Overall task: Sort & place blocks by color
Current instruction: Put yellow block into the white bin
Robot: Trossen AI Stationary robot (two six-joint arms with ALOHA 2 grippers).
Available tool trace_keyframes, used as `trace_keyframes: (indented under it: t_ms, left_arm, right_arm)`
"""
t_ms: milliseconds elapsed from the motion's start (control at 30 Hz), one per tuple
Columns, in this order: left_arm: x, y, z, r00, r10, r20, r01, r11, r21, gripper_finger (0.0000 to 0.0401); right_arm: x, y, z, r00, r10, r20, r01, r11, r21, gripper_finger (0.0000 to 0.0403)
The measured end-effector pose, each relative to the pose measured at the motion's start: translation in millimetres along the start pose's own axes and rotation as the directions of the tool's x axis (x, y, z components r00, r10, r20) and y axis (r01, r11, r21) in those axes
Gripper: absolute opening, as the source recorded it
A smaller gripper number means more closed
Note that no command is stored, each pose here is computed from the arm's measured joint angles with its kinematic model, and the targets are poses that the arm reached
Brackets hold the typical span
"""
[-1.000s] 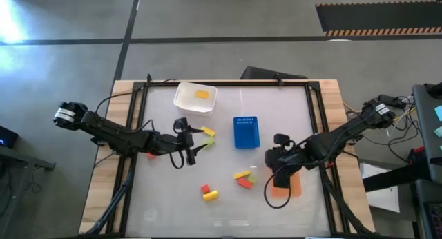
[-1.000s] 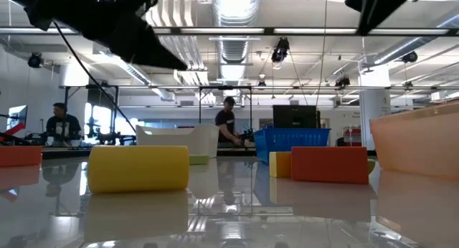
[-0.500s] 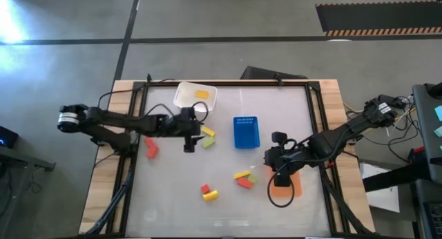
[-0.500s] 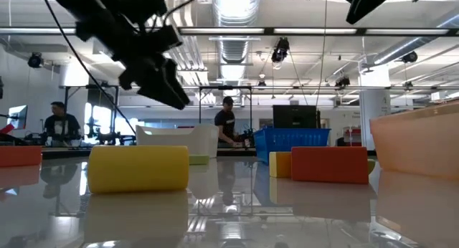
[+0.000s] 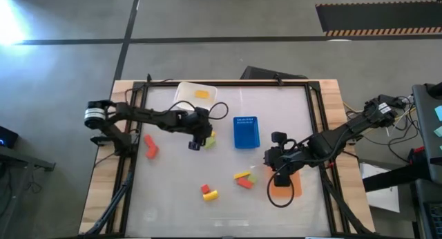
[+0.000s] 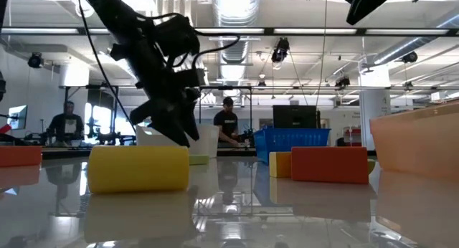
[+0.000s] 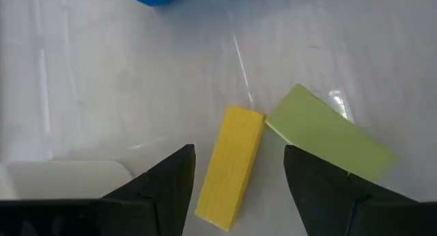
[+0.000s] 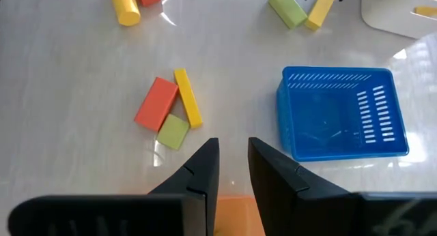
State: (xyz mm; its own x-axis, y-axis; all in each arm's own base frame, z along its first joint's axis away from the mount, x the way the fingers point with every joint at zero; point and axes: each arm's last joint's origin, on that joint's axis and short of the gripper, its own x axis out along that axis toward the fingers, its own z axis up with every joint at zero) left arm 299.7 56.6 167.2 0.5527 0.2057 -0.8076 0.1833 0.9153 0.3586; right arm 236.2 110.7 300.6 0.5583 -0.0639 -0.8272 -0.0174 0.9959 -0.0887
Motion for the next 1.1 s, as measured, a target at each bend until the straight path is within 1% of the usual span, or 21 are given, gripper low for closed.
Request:
trace_keyframes:
  t_ms: [467,767,900,1100]
  left_arm:
    - [23,6,-12,0.998,-0.012,-0.069,0.01,1.0,-0.028,0.0207]
    - [30,4,-14,0.997,-0.039,-0.073,0.037,0.999,-0.036,0.0203]
    - [29,4,-14,0.996,-0.047,-0.073,0.044,0.998,-0.044,0.0176]
    - [29,2,-15,0.995,-0.07,-0.075,0.064,0.994,-0.084,0.0116]
  right_arm:
    - [2,0,-1,1.0,-0.002,-0.006,0.002,1.0,0.001,0.0068]
    - [3,0,-3,1.0,-0.004,-0.011,0.004,1.0,-0.001,0.0068]
    - [4,0,-4,1.0,-0.006,-0.016,0.005,1.0,-0.003,0.0068]
    - [5,0,-5,1.0,-0.007,-0.02,0.007,1.0,-0.004,0.0068]
